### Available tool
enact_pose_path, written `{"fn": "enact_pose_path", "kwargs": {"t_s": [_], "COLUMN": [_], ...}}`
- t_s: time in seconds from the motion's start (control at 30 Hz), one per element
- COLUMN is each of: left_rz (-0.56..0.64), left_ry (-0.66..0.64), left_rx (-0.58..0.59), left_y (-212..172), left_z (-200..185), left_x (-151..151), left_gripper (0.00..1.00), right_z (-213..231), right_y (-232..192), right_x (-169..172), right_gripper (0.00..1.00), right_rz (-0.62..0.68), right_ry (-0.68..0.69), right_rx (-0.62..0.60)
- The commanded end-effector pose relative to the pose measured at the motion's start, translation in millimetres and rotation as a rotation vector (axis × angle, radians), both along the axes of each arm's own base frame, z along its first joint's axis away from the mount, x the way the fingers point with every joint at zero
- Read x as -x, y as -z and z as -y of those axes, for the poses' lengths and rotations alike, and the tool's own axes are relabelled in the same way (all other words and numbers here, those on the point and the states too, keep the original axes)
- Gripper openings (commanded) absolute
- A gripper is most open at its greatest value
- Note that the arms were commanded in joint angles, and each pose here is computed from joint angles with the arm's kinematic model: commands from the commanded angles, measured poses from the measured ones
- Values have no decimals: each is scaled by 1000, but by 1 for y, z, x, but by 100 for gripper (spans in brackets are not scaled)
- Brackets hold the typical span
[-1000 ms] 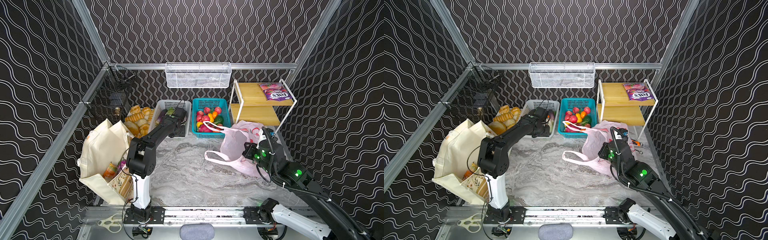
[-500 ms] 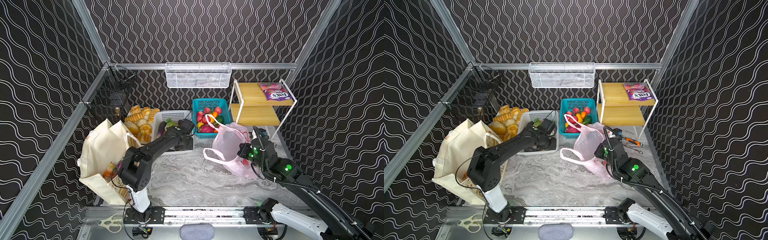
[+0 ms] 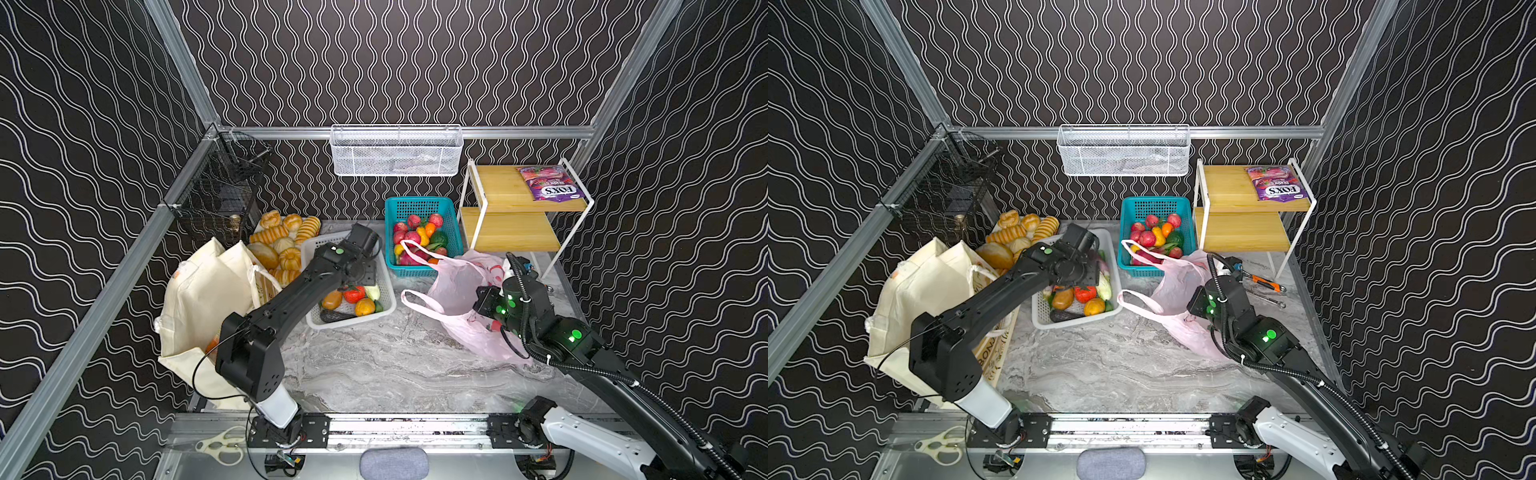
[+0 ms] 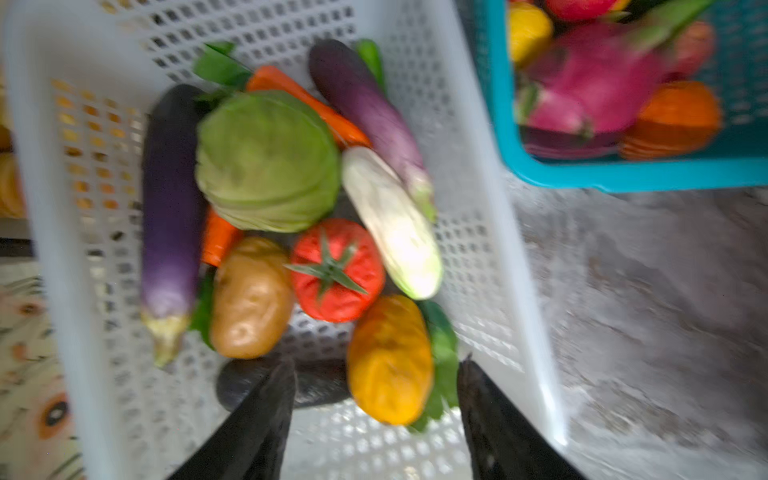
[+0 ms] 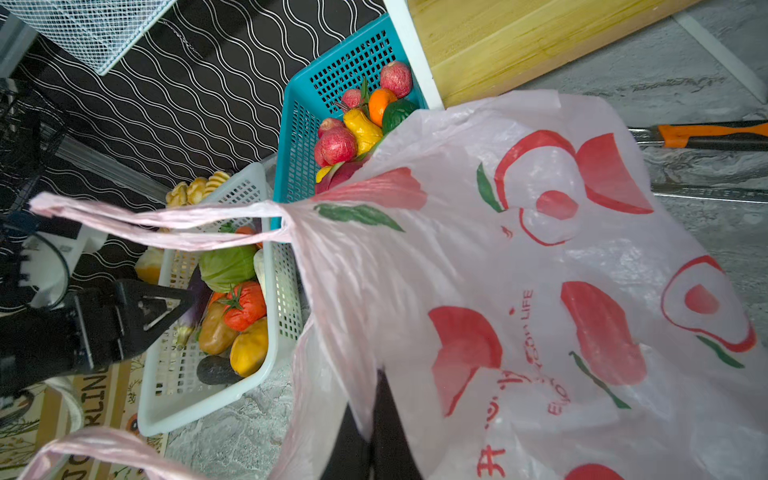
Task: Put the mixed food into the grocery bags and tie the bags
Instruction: 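Lower the left gripper into the white vegetable basket over the red tomato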
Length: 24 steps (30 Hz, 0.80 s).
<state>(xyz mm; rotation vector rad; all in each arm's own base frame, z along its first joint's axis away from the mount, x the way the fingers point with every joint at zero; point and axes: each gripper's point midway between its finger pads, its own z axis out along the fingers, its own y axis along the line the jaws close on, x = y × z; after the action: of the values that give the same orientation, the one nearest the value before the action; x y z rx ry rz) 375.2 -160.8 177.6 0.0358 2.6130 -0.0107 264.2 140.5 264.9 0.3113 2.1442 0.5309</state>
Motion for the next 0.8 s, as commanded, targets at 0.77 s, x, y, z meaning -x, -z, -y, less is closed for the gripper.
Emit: {"fn": "enact_pose_path", "kwargs": {"t_s": [0.77], "left_rz": [-290], "left_ry": [97], "left_rx": [-4], "left_y": [117], "left_z": [-14], "left_x": [-20], "left_gripper": [71], "right_z": [-32], "right_y": [10], "right_x": [-8], "right_gripper": [0], "right_rz": [-46], "right_ry": [-115], "right_rx": [-34]}}
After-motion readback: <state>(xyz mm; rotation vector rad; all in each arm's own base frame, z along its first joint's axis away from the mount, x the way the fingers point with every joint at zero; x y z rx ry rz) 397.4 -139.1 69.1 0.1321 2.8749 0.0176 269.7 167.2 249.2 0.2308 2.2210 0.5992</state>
